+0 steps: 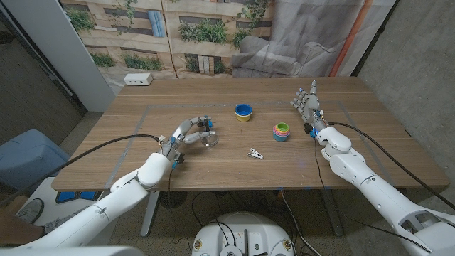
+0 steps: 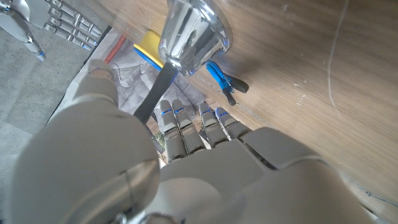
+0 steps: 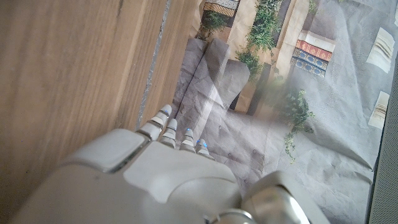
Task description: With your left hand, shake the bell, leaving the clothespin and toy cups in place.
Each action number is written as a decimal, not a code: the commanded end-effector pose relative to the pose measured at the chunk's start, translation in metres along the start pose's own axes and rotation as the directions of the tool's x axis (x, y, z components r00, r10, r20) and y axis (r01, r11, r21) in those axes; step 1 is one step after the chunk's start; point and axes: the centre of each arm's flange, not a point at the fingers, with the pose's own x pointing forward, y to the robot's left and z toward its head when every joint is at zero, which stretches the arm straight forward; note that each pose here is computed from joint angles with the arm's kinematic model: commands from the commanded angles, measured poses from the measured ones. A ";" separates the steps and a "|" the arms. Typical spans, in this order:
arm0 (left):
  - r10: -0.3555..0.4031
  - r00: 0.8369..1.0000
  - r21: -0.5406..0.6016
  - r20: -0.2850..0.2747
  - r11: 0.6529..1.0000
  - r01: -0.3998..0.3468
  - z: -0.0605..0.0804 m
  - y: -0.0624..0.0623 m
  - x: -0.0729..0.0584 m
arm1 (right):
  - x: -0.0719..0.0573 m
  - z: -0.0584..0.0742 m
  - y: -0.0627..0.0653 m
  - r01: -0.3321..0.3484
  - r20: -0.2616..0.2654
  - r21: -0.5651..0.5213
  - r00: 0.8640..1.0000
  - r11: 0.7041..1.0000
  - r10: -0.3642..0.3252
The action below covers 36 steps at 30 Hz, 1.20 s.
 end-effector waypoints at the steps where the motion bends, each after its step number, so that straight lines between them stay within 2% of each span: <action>1: -0.059 0.997 -0.001 0.045 0.998 0.059 0.004 0.014 0.006 | 0.000 0.000 0.000 0.000 0.000 0.000 1.000 1.000 0.000; 3: -0.012 0.999 -0.051 0.043 0.999 0.014 0.004 0.017 0.004 | 0.000 0.000 0.000 0.000 0.000 0.000 1.000 1.000 0.000; 11: 0.017 0.999 -0.146 0.045 0.989 -0.010 0.006 0.030 0.007 | 0.000 0.000 0.000 0.000 0.000 0.000 1.000 1.000 0.000; 16: 0.026 0.999 -0.211 0.037 0.977 -0.018 0.008 0.033 0.011 | 0.000 0.000 0.000 0.000 0.000 0.000 1.000 1.000 0.000; 24: 0.053 0.998 -0.303 0.017 0.952 -0.045 0.007 0.032 0.017 | 0.000 0.000 0.000 0.000 0.000 0.000 1.000 1.000 0.000; 29: 0.105 0.994 -0.349 0.011 0.932 -0.095 0.005 0.031 0.020 | 0.000 0.000 0.000 0.000 0.000 0.000 1.000 1.000 0.000; 36: 0.159 0.987 -0.412 -0.021 0.898 -0.153 -0.005 0.030 0.025 | 0.000 0.000 0.000 0.000 0.000 0.000 1.000 1.000 0.000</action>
